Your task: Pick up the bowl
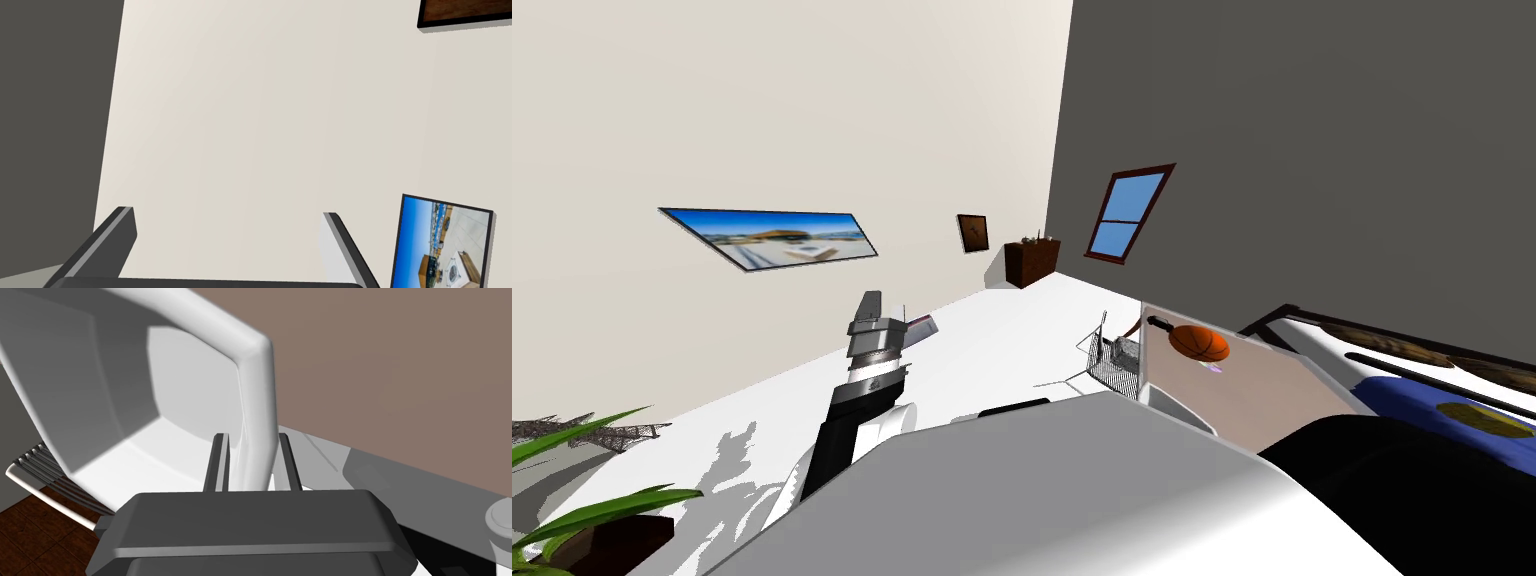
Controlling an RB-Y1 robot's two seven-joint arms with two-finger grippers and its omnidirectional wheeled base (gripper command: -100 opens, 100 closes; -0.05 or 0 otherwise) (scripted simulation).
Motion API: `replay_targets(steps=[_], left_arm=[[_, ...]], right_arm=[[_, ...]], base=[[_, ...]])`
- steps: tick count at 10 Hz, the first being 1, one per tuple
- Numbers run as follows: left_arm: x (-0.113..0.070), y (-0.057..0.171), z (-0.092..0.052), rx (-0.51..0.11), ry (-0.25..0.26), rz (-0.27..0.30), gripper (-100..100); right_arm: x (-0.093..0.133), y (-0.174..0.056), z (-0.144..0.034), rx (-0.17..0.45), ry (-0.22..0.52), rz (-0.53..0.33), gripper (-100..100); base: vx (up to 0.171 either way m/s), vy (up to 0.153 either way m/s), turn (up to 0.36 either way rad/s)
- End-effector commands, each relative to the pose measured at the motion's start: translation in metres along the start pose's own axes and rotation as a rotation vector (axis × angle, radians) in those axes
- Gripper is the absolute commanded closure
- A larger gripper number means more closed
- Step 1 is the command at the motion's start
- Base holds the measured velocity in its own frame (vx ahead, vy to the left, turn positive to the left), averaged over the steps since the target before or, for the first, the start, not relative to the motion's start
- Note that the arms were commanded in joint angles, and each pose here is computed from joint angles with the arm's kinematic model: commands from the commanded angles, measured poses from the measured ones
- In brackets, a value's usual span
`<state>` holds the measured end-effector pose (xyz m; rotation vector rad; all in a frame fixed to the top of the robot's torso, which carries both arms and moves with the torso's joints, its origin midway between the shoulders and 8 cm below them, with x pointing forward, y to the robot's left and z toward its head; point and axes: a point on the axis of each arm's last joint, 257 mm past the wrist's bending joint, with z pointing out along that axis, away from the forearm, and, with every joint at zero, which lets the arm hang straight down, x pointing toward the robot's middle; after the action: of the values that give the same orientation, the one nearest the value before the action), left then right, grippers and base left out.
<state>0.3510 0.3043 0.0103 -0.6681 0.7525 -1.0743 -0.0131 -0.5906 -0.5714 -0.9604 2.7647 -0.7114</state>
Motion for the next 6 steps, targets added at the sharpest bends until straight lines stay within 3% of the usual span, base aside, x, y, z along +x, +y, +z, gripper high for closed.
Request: replay_targets(steps=[1, 2, 3, 4, 5, 6], left_arm=[[0.000, 0.000, 0.000, 0.000, 0.000, 0.000, 0], [0.000, 0.000, 0.000, 0.000, 0.000, 0.000, 0], [0.000, 0.000, 0.000, 0.000, 0.000, 0.000, 0], [0.000, 0.000, 0.000, 0.000, 0.000, 0.000, 0], [0.000, 0.000, 0.000, 0.000, 0.000, 0.000, 0], [0.000, 0.000, 0.000, 0.000, 0.000, 0.000, 0]], right_arm=[[-0.025, -0.006, 0.009, -0.008, -0.038, 0.005, 100], [-0.027, 0.006, 0.010, -0.034, -0.037, -0.015, 100], [-0.029, 0.005, 0.010, -0.031, -0.043, 0.036, 100], [-0.031, 0.004, 0.010, -0.027, -0.050, 0.006, 100], [-0.030, -0.014, 0.017, -0.027, -0.044, -0.046, 100], [-0.046, -0.025, 0.021, -0.009, -0.070, -0.008, 100]], base=[[-0.009, 0.052, -0.170], [-0.012, 0.022, -0.001], [-0.006, 0.001, 0.032], [0.003, -0.003, 0.017], [0.001, 0.036, -0.234], [-0.004, 0.051, -0.179]])
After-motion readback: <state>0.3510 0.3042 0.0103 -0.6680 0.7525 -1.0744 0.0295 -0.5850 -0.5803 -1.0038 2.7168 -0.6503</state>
